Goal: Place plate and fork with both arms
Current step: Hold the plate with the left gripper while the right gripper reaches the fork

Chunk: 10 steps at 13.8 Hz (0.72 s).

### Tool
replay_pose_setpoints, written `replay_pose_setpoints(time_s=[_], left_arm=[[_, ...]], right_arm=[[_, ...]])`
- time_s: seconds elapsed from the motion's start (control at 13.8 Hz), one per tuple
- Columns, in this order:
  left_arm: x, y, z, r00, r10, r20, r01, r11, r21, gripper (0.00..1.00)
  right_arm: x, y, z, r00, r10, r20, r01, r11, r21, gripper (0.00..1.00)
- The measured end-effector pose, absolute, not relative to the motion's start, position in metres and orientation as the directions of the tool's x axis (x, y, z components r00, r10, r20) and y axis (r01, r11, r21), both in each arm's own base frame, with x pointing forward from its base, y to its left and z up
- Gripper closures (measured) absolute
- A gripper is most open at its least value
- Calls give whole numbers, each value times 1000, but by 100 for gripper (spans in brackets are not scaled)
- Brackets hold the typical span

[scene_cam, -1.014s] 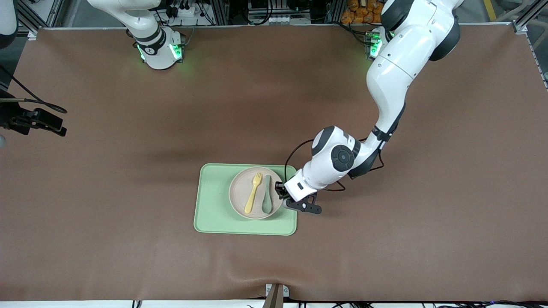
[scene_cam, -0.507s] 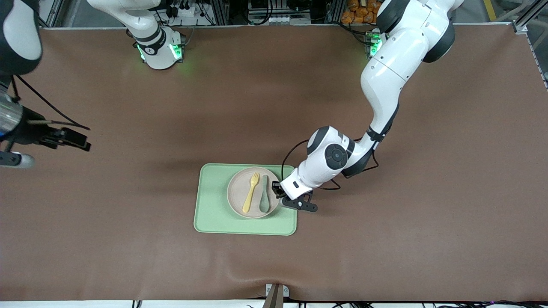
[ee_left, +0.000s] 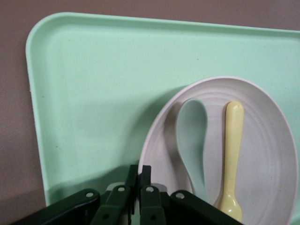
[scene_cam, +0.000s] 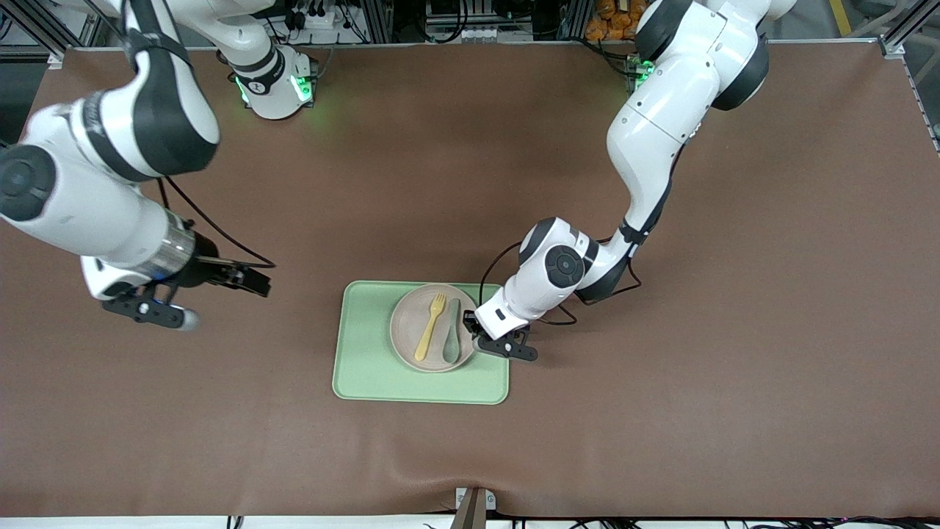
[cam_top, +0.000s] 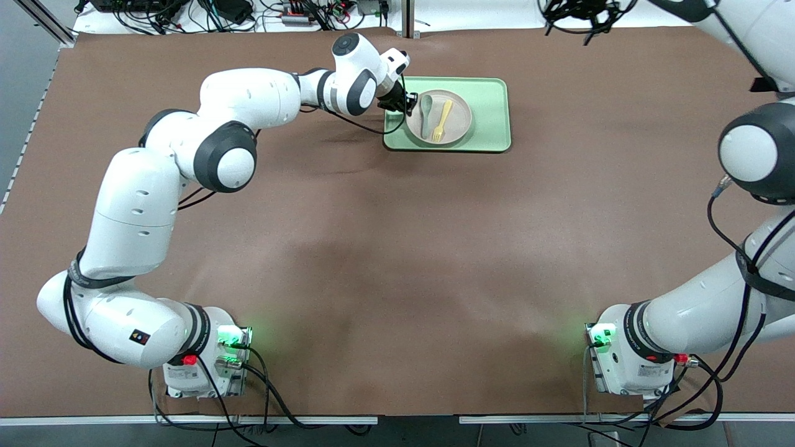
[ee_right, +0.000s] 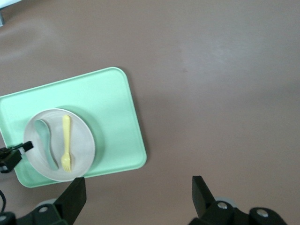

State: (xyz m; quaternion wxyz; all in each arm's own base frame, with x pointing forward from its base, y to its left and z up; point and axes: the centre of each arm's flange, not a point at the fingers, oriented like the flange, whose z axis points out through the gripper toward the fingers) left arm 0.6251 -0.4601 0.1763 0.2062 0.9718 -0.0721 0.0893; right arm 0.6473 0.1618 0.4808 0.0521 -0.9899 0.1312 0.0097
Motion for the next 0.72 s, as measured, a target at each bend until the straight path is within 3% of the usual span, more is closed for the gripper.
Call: replay_pose_setpoints(time_s=[0.14,0.43,0.72], left_arm=[[625,-460,175,973,-96,209,-172,-905,389,91],[633,-455,179,971,-57,231,-148,-906,396,51],[659,-435,228,958,-16,287,-138,-901,411,9]], right_arm=[[659,191,469,963,-270,-20,-271,-956,-114,0],[665,264,430,956,-293,12,-288,-946,-148,0],[667,300,386,950,-313,8,-308,-939,-155,0]])
